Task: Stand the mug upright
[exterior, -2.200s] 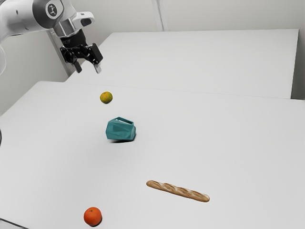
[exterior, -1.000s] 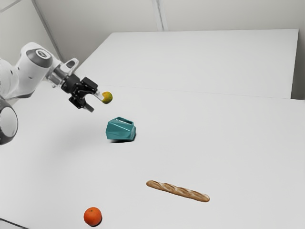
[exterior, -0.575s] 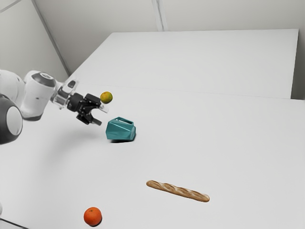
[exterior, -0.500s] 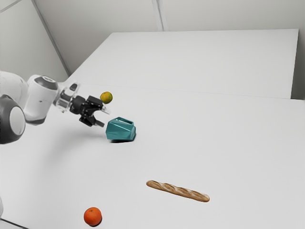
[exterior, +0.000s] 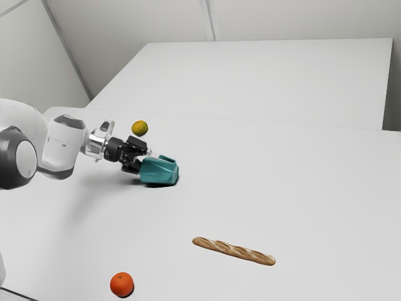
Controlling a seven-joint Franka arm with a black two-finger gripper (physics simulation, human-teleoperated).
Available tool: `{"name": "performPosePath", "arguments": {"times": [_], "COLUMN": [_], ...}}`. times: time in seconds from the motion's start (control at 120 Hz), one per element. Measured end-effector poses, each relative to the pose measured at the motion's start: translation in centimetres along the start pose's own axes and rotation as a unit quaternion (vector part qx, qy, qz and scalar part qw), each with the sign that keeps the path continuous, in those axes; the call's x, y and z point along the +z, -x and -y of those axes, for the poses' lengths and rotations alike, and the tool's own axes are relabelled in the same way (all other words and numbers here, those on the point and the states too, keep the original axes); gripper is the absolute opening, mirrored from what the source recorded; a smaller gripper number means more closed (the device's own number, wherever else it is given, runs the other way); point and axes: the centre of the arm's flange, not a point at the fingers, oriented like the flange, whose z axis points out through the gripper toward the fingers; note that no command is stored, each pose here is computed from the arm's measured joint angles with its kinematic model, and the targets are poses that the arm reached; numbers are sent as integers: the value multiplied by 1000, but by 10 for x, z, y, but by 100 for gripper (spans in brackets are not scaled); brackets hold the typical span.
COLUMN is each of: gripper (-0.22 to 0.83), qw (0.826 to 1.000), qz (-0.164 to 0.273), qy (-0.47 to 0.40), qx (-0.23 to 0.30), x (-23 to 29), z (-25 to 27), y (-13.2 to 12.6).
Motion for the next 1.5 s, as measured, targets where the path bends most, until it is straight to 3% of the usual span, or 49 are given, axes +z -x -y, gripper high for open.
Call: {"name": "performPosePath", "arguments": {"times": [0.117, 0.275, 0.533, 0.7, 0.858, 0.967, 1.1, 1.333, 1.5], "gripper": [8, -7, -15, -16, -17, -17, -17, -17, -17], "qw": [1000, 1000, 999, 997, 990, 970, 931, 872, 848], "qz": [-2, -3, -5, -14, 32, 82, 124, 133, 133], "qy": [2, 1, 1, -1, -80, -176, -289, -418, -464], "qx": [9, 17, 32, 71, 115, 148, 184, 218, 218], "x": [-1, -2, -6, -23, -33, -26, -12, 9, 30], "z": [-3, -4, -12, -56, -105, -136, -171, -191, -178], "y": [-2, -3, -3, -3, 3, 1, 5, -3, -7]}}
